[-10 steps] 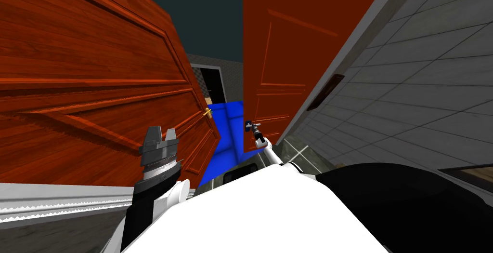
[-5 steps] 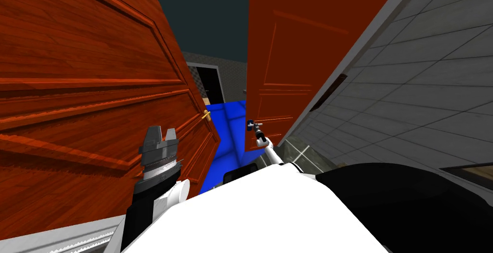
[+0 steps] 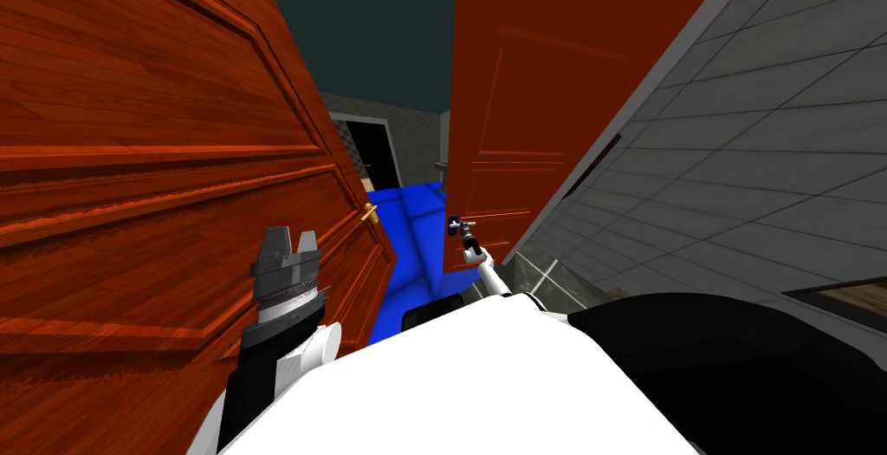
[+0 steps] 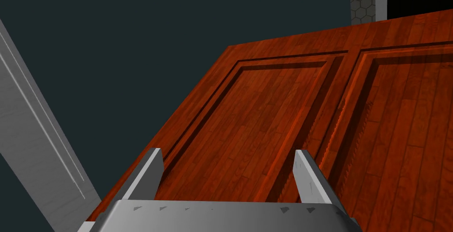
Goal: Push the door open
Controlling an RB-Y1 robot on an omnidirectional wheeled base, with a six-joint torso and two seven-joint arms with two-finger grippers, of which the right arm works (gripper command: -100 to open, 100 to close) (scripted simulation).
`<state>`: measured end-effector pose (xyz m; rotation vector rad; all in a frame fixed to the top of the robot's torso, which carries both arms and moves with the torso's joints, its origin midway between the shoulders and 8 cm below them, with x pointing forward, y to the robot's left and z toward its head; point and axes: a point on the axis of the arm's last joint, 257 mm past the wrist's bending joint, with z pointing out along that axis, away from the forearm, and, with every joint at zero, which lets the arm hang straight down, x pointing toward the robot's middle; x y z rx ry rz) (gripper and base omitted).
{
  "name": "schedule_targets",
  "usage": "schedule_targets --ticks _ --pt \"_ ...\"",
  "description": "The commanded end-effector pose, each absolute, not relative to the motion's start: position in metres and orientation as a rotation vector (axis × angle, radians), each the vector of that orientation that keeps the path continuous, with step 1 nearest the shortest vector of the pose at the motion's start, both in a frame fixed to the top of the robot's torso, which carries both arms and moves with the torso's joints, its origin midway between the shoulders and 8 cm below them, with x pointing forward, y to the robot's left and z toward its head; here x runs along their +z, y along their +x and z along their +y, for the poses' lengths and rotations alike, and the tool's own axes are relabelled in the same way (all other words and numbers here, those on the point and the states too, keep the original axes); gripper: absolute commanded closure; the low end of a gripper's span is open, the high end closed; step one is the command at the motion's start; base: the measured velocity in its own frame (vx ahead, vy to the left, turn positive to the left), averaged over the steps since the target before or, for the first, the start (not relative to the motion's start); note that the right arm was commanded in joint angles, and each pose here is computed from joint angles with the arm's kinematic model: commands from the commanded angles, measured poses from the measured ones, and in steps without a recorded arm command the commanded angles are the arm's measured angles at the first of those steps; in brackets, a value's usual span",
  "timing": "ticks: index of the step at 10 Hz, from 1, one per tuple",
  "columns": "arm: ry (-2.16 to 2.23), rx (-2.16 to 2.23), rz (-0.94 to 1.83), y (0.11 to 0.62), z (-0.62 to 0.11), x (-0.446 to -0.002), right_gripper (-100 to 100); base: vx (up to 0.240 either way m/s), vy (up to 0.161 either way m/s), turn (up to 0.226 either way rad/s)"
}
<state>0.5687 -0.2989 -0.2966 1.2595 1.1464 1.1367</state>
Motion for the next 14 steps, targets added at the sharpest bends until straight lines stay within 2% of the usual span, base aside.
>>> schedule_targets --ticks 1,9,14 --pt "1.256 1.116 1.119 0.570 -0.317 -0.290 100 0.142 0.098 -0.065" --pt "1.299 1.056 1.056 0.565 -0.356 -0.292 100 0.170 0.101 -0.072" --pt "1.291 1.017 1.029 0.567 -0.371 -0.287 100 0.165 -0.004 -0.066"
